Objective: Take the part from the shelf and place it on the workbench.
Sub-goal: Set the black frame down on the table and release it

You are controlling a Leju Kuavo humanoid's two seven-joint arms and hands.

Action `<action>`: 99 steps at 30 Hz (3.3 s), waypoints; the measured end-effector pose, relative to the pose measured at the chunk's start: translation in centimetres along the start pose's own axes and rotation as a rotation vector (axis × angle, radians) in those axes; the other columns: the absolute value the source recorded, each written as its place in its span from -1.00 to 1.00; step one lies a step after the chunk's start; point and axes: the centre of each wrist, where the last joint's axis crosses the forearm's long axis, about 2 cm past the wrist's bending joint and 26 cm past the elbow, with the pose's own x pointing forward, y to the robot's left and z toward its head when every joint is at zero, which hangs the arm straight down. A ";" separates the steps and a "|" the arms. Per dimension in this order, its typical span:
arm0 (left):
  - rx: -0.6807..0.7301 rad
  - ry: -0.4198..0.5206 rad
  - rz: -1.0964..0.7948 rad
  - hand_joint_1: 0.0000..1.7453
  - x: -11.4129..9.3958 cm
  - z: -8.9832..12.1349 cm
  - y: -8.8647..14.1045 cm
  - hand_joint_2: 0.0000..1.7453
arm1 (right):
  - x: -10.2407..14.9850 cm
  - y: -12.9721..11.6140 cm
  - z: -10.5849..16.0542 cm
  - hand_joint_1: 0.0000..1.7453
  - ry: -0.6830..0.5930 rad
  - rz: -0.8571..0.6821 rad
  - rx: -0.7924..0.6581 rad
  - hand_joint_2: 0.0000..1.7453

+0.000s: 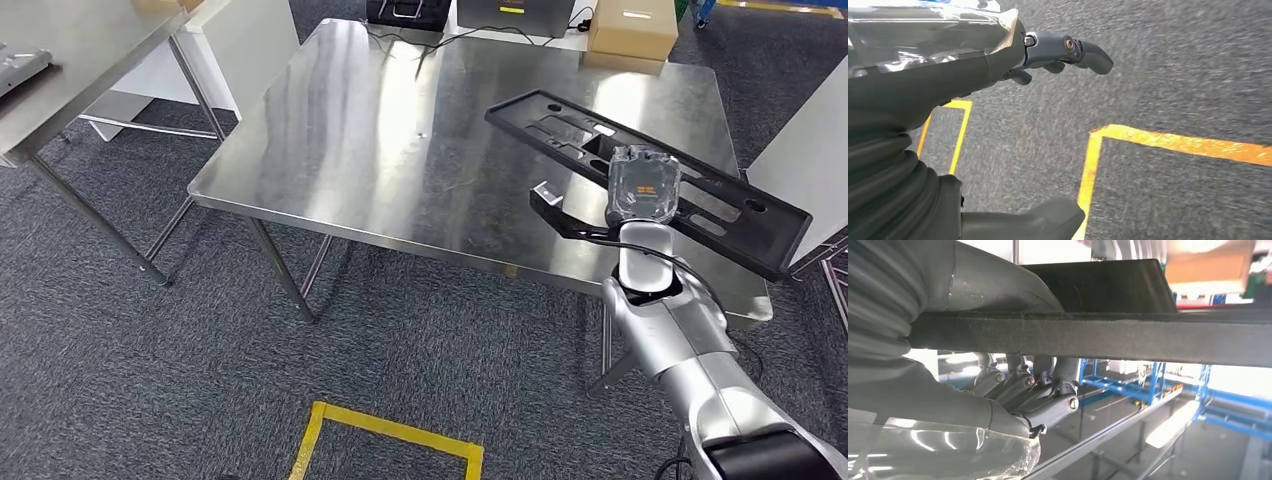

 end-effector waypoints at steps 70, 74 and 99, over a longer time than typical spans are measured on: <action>0.009 -0.069 0.351 -1.00 -0.7 -0.2 0.6 -1.00 | 6.6 -0.3 0.5 -1.00 -0.137 0.026 0.125 -1.00; -0.021 -0.042 0.329 -1.00 -0.6 -0.2 0.6 -1.00 | 6.7 0.0 0.7 -1.00 -0.131 0.018 0.139 -1.00; 0.000 -0.049 0.328 -1.00 -0.8 -0.2 0.5 -1.00 | 7.5 -7.9 5.9 -1.00 0.031 -0.804 -0.439 -1.00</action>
